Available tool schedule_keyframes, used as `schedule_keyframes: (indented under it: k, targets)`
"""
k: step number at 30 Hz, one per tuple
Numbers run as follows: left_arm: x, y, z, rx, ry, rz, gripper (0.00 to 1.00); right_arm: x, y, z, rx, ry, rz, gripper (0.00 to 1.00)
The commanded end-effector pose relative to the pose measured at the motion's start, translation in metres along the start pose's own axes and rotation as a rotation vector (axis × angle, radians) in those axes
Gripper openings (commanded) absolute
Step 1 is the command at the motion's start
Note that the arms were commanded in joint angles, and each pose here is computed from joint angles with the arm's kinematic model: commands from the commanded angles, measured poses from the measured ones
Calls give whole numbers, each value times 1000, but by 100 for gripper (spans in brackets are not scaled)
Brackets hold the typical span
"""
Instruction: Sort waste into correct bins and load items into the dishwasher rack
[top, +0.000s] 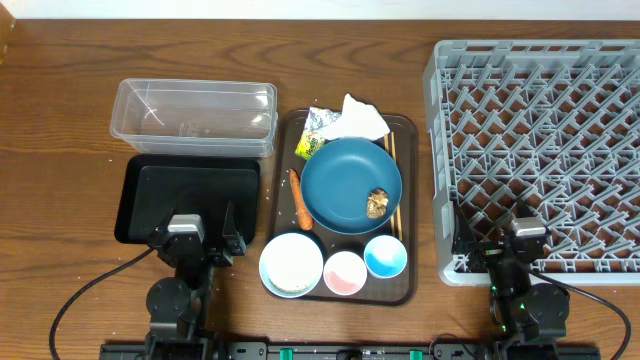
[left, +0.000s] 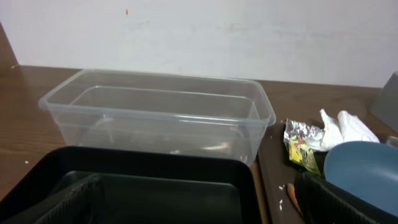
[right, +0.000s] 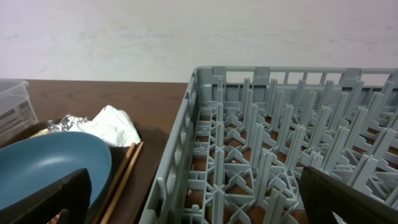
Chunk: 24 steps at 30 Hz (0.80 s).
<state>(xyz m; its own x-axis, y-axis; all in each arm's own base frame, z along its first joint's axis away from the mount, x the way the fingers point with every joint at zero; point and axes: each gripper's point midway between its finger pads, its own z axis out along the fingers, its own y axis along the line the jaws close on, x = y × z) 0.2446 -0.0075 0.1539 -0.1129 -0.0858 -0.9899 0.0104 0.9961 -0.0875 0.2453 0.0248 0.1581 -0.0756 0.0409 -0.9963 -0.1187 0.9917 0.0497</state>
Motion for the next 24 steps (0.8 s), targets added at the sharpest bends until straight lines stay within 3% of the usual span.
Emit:
schedule_keyframes:
  k: [1,6,10,13,18,24]
  targets:
    - [-3,-9,1,48,-24,6,98,1,2,0,-9,2,10,99]
    - [-56,-20,-10,104,-167,7,98,-39,13,-3,-71,-161,-14,99]
    - [-87,-23,-19,101,-141,8,98,-84,22,-15,-108,-296,-31,99]
    - [-114,-26,-19,101,-90,8,98,-110,23,-21,-107,-303,-32,99]
    - [-166,-57,5,231,79,1,98,-143,23,-11,-98,-157,-16,99]
    - [-169,-106,43,449,448,-67,98,-165,25,28,-100,174,22,99]
